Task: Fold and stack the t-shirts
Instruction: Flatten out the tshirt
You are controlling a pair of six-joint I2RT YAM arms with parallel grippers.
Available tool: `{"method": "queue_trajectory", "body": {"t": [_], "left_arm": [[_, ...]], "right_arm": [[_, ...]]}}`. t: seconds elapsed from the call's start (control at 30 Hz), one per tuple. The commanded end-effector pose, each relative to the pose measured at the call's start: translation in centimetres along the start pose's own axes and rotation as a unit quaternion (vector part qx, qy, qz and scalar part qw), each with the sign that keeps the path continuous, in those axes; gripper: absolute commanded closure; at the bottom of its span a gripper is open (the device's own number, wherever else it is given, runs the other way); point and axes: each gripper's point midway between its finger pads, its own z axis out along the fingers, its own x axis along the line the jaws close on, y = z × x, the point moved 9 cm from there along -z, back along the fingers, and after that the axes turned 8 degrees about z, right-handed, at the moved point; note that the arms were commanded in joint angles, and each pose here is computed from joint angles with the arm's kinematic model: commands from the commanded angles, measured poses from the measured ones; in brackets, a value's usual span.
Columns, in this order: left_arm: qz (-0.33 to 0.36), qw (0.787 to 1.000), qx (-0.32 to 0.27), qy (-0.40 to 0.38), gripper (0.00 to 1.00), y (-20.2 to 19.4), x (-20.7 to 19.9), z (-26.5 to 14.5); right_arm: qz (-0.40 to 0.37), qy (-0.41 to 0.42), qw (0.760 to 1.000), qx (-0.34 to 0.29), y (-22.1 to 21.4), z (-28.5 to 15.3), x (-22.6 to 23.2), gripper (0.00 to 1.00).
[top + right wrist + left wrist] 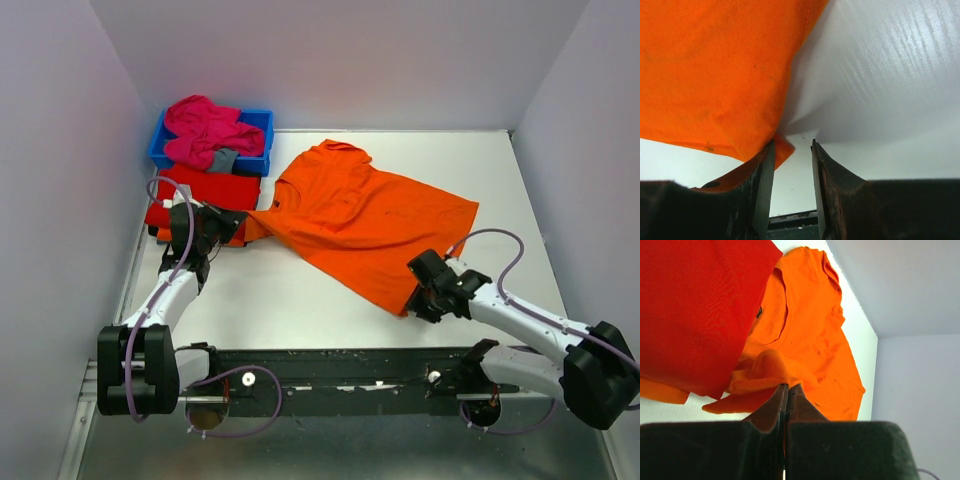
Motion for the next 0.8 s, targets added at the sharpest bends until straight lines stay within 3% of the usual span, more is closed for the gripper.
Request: {"method": "queue_trajectory", "body": {"t": [0.0, 0.37, 0.43, 0.53, 0.77], "left_arm": [[0.01, 1.0, -0.011, -0.009, 1.0, 0.5, -0.6, 0.0], [0.011, 1.0, -0.011, -0.009, 1.0, 0.5, -0.6, 0.0], [0.011, 1.0, -0.011, -0.009, 1.0, 0.5, -0.6, 0.0], [0.01, 1.0, -0.008, -0.009, 1.0, 0.4, -0.5, 0.1], [0.01, 1.0, -0.003, -0.012, 1.0, -0.1, -0.4, -0.1]], "right_arm": [[-0.005, 0.006, 1.0, 0.025, -0.8, 0.6, 0.4, 0.57], [-0.014, -0.043, 0.999, 0.017, -1.5, 1.2, 0.5, 0.6], [-0.007, -0.039, 0.999, 0.009, -1.3, 0.8, 0.4, 0.69], [0.004, -0.039, 0.999, -0.006, -0.9, -0.1, -0.1, 0.97], [0.054, -0.121, 0.99, -0.04, -0.2, -2.7, -3.4, 0.99]]}}
